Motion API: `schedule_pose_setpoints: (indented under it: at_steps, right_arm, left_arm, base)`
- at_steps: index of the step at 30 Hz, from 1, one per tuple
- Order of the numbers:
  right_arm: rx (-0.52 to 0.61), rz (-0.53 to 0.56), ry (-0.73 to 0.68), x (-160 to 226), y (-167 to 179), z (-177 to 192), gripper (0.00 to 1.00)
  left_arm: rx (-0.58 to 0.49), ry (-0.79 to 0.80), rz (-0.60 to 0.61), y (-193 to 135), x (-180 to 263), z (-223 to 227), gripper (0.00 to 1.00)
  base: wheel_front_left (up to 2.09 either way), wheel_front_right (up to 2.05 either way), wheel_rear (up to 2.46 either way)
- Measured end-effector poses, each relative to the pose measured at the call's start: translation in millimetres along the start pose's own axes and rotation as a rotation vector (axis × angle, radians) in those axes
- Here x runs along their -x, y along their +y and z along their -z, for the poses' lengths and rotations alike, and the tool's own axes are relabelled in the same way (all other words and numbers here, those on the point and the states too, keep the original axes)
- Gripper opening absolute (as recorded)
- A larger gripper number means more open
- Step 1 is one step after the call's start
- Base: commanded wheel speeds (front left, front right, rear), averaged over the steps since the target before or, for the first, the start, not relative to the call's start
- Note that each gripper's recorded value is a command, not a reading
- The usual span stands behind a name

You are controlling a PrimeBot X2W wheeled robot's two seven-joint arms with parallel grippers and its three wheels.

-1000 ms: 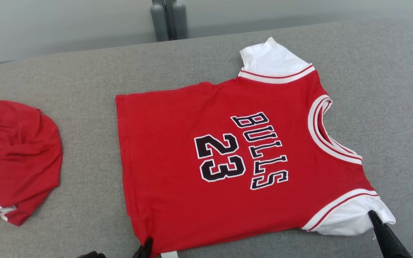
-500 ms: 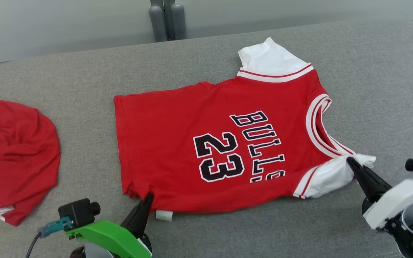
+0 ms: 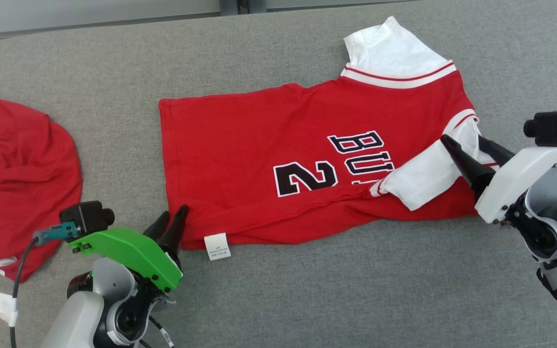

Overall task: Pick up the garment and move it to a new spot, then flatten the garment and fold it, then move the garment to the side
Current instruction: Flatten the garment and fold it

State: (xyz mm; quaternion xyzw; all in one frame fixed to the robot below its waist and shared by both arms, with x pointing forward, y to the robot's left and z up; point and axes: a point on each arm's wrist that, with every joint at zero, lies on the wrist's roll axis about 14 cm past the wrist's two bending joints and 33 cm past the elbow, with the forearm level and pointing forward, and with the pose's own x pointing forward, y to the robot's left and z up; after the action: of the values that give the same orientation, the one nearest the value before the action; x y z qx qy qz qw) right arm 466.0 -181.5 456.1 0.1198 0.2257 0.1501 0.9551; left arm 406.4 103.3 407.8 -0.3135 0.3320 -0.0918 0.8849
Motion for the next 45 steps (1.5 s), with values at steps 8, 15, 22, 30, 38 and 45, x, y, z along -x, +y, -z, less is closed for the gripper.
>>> schedule_pose_setpoints:
  at_steps: [8,15,22,30,38,45]
  right_arm:
    - [0.052,0.009,-0.069,-2,-7,-12,1.00]
    - [0.168,0.088,0.044,44,-36,29,1.00]
    - [0.247,0.181,0.178,62,-65,58,1.00]
    - [0.208,0.180,0.197,55,-59,65,1.00]
    - [0.205,0.179,0.210,56,-56,67,1.00]
    - [0.195,0.165,0.288,54,-52,85,1.00]
  left_arm:
    - [-0.027,-0.057,-0.040,19,3,-14,1.00]
    - [-0.069,0.030,-0.062,38,26,26,1.00]
    - [-0.110,0.120,-0.064,46,26,46,1.00]
    - [-0.139,0.118,-0.035,40,17,42,1.00]
    - [-0.165,0.115,-0.008,30,10,38,1.00]
    - [-0.163,0.138,-0.013,32,1,40,0.09]
  base:
    - [0.00,0.00,0.00]
    - [0.00,0.00,0.00]
    - [0.00,0.00,0.00]
    - [0.00,0.00,0.00]
    - [0.00,0.00,0.00]
    - [0.00,0.00,0.00]
